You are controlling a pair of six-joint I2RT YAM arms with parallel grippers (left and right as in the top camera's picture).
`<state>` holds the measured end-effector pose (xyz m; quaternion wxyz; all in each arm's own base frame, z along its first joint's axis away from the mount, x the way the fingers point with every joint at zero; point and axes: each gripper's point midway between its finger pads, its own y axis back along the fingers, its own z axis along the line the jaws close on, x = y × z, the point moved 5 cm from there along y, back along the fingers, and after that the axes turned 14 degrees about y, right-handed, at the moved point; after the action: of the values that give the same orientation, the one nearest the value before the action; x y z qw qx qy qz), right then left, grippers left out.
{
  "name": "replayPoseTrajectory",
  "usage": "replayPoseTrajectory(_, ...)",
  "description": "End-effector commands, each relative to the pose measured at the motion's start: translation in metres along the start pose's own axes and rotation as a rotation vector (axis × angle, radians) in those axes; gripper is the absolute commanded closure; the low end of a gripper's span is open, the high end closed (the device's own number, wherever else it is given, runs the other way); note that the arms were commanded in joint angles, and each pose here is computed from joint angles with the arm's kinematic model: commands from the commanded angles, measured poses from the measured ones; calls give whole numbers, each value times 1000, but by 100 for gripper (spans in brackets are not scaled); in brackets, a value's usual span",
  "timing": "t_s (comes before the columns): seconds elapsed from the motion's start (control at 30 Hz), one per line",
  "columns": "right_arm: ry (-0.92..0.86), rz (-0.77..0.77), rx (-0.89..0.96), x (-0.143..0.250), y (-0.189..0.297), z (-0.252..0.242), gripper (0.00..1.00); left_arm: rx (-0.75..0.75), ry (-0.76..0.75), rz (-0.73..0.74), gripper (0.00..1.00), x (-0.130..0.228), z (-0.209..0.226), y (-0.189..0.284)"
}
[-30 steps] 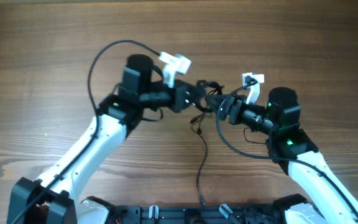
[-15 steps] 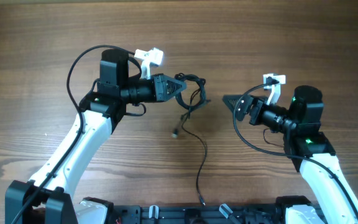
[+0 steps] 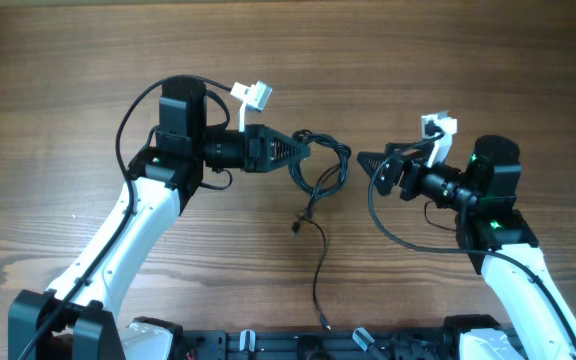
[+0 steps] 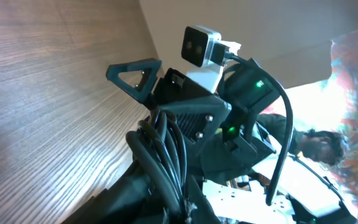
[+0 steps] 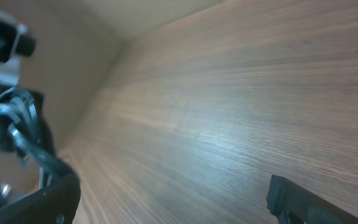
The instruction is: Untangle cables
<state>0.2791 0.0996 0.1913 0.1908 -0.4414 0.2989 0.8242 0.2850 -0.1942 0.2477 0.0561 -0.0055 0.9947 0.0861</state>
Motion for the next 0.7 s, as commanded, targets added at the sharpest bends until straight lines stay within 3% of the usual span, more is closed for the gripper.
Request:
replayPoseTrajectory(0.0, 90, 2, -83, -1, 0, 10, 2, 35, -43, 33, 96, 6, -10, 2)
replayPoseTrajectory(0.2, 78, 39, -117, 8, -10, 16, 4, 37, -39, 43, 96, 7, -11, -1)
replayPoseTrajectory(0.37, -103, 86, -151, 19, -26, 10, 4, 38, -54, 36, 96, 6, -12, -1)
replayPoseTrajectory(0.47, -141, 82, -256, 19, -35, 12, 4, 33, -53, 30, 96, 5, -11, -1)
replayPoseTrajectory(0.67, -183, 49, -286, 16, -49, 1, 4, 28, -53, 24, 96, 4, -11, -1)
